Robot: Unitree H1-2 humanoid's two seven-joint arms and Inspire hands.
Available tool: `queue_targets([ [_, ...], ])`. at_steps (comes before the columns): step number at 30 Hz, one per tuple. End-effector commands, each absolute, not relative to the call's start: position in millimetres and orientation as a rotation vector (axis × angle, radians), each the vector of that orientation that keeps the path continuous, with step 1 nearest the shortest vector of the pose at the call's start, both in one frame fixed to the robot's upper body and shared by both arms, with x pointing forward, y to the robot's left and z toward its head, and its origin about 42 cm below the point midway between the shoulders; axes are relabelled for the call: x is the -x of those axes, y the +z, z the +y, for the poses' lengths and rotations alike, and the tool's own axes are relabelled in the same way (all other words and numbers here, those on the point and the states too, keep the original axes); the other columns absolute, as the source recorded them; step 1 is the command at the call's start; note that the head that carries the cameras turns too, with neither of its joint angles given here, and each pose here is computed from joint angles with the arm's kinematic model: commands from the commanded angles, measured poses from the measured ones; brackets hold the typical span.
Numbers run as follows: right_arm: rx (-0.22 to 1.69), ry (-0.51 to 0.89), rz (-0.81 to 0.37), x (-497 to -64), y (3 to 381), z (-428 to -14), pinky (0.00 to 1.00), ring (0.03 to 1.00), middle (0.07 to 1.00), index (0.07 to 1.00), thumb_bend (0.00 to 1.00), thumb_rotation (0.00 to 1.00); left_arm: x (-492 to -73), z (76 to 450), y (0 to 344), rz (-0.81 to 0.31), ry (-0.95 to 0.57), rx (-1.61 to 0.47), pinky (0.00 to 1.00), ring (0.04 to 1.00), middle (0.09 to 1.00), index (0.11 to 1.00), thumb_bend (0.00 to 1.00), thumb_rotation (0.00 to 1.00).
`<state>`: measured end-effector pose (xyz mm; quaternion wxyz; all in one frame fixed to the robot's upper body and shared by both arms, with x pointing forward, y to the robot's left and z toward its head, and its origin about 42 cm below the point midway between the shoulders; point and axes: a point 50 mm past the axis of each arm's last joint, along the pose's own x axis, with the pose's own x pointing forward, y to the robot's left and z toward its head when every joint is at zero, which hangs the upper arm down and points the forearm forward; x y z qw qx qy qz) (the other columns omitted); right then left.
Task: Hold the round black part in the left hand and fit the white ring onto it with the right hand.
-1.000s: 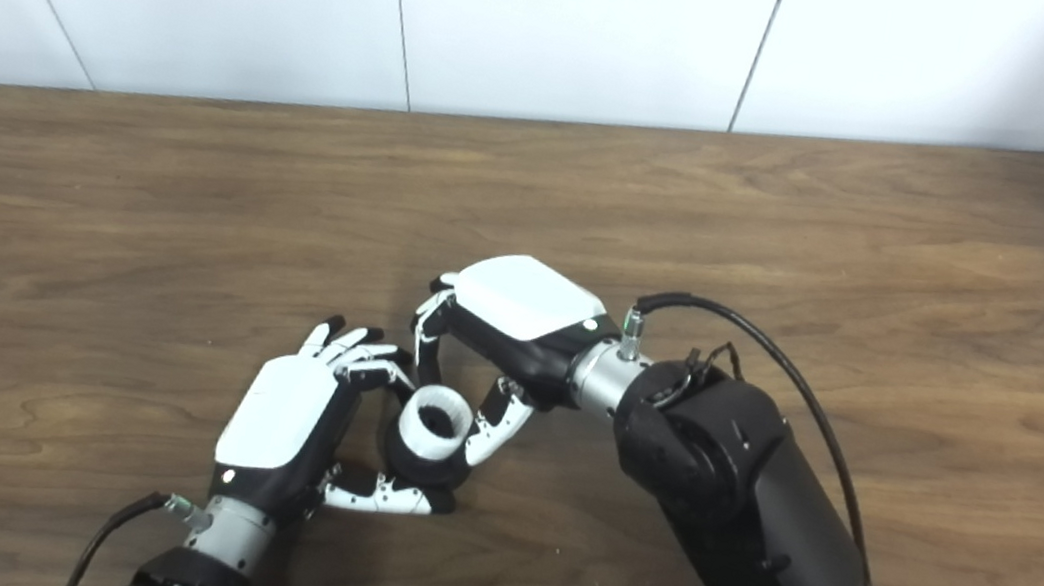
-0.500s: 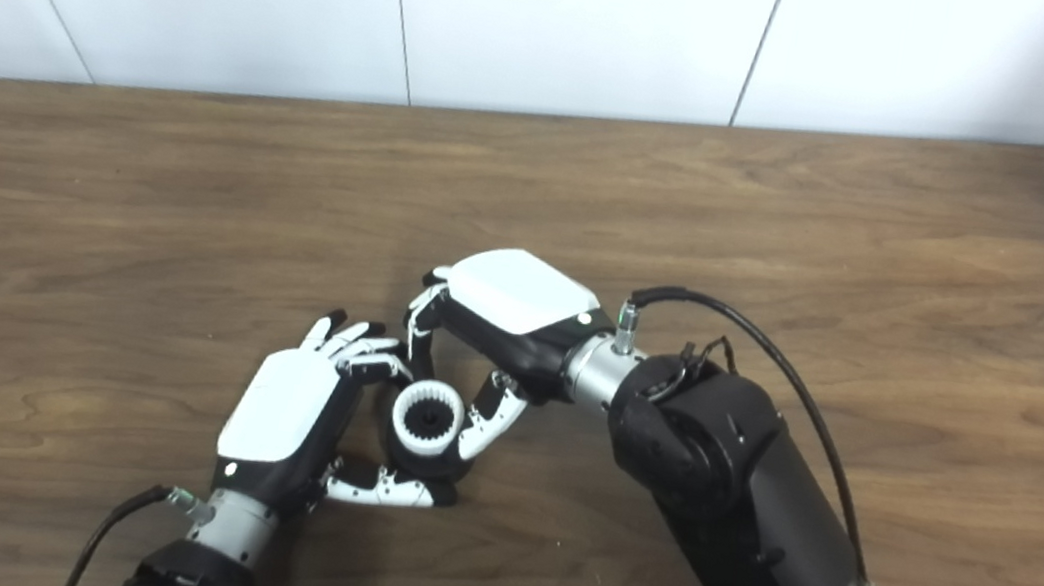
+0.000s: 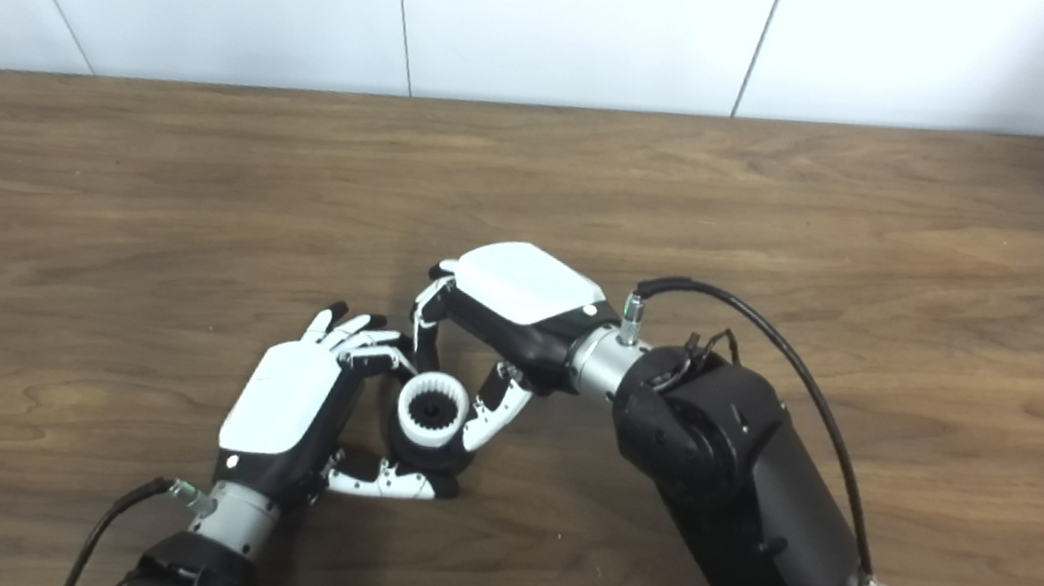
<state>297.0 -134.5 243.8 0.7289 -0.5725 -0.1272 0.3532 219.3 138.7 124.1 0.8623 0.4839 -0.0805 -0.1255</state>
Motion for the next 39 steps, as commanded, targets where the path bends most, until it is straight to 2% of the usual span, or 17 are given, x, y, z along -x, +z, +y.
queue_targets([
  [1, 1.262, 0.749, -0.314, -301.6, 252.4, -137.1, 0.91, 0.926, 0.793, 0.483, 0.52, 0.13, -214.3, 133.6, 116.9, -0.13, -0.327, -1.029, 1.0, 0.899, 0.787, 0.484, 0.52, 0.05],
  [39, 1.251, 0.739, -0.298, -299.4, 245.1, -135.1, 0.92, 0.925, 0.793, 0.484, 0.52, 0.14, -215.2, 130.2, 117.7, -0.139, -0.321, -1.018, 1.0, 0.901, 0.787, 0.484, 0.52, 0.05],
])
